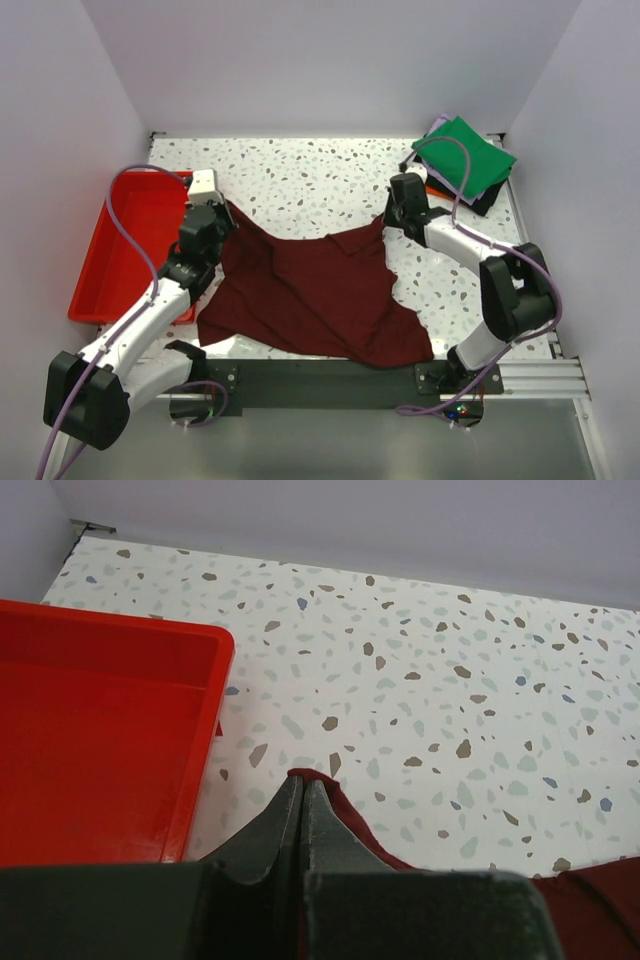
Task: Fold and stack the t-shirts
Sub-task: Flatten the tshirt out
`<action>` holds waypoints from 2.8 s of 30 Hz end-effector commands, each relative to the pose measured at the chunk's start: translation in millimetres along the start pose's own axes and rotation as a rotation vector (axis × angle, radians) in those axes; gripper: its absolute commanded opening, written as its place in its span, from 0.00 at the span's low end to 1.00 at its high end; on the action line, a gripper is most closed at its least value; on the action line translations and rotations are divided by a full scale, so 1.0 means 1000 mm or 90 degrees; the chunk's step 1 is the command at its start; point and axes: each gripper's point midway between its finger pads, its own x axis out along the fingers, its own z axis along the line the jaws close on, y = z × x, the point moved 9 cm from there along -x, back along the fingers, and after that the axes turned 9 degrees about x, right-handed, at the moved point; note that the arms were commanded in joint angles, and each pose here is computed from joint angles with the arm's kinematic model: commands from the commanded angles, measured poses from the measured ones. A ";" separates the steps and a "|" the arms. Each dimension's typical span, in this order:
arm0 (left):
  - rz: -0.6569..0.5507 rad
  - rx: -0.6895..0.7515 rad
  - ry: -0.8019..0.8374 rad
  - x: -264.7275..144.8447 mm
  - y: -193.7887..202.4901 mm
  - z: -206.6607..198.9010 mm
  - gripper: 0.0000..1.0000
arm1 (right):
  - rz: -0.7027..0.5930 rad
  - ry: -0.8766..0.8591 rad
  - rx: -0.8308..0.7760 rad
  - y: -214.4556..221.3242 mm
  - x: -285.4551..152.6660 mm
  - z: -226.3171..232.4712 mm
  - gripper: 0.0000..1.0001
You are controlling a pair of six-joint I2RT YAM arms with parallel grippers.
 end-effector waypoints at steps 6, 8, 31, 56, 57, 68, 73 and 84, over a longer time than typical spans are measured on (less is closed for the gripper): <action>-0.100 -0.030 -0.051 -0.004 -0.051 0.009 0.00 | -0.230 -0.122 0.054 -0.100 -0.126 0.013 0.00; -0.125 -0.038 -0.061 -0.009 -0.072 0.013 0.00 | -0.280 -0.149 0.061 -0.119 -0.166 0.012 0.00; -0.561 -0.141 0.226 -0.212 -0.288 0.054 0.00 | -0.626 -0.376 0.124 -0.161 -0.477 -0.052 0.00; -0.387 -0.097 0.128 -0.088 -0.248 0.015 0.00 | -0.586 -0.225 0.058 -0.247 -0.388 0.015 0.00; -0.395 -0.101 0.129 -0.101 -0.247 0.021 0.00 | -0.591 -0.232 0.059 -0.247 -0.394 0.013 0.00; -0.439 -0.144 0.141 -0.191 -0.227 0.060 0.00 | -0.667 -0.339 0.056 -0.214 -0.492 -0.029 0.00; -0.486 -0.153 0.187 -0.222 -0.232 0.067 0.00 | -0.714 -0.381 0.043 -0.209 -0.539 -0.042 0.00; -0.450 -0.136 0.254 -0.167 -0.233 0.031 0.00 | -0.659 -0.319 -0.003 -0.254 -0.476 0.003 0.00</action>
